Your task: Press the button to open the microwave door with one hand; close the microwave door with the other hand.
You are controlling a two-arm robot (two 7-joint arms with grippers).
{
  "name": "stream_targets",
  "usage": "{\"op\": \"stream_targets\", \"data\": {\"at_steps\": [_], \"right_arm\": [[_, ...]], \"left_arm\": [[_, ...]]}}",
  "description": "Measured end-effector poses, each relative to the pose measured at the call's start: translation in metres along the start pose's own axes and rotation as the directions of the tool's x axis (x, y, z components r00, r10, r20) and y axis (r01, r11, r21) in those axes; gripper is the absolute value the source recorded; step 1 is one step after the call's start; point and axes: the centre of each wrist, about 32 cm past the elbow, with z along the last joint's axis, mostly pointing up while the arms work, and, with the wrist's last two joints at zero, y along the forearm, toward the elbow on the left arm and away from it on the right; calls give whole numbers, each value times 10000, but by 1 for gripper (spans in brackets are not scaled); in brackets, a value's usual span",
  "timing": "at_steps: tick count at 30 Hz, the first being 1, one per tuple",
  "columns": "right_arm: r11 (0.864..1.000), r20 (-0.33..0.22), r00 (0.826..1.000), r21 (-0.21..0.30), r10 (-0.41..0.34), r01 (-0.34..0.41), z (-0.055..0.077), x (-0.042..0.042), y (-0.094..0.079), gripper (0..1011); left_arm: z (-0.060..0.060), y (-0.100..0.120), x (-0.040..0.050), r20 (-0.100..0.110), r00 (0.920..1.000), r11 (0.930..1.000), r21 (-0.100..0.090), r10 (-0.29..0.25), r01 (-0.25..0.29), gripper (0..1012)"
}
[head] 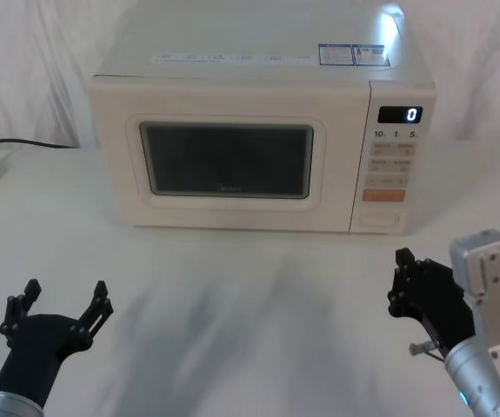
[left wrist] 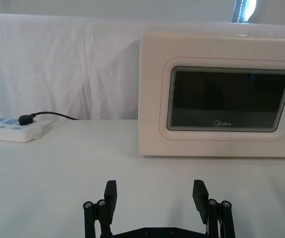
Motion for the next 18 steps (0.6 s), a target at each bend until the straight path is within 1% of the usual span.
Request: {"op": "stream_targets", "data": {"at_steps": [4, 8, 11, 18], "right_arm": [[9997, 94, 9999, -229, -68, 70, 22, 22, 100, 0], [9981, 144, 9998, -586, -164, 172, 29, 37, 220, 0], [9969, 69, 9997, -749, -255, 259, 26, 37, 280, 0], [9932, -115, 9990, -1089, -431, 416, 27, 34, 507, 0]], "left_arm": [[0, 0, 0, 0, 10000, 10000, 0, 0, 0, 1005], [0, 0, 0, -1, 10000, 10000, 0, 0, 0, 1005], [0, 0, 0, 0, 10000, 10000, 0, -1, 1, 1005], [0, 0, 0, -1, 10000, 10000, 0, 0, 0, 1005]]}}
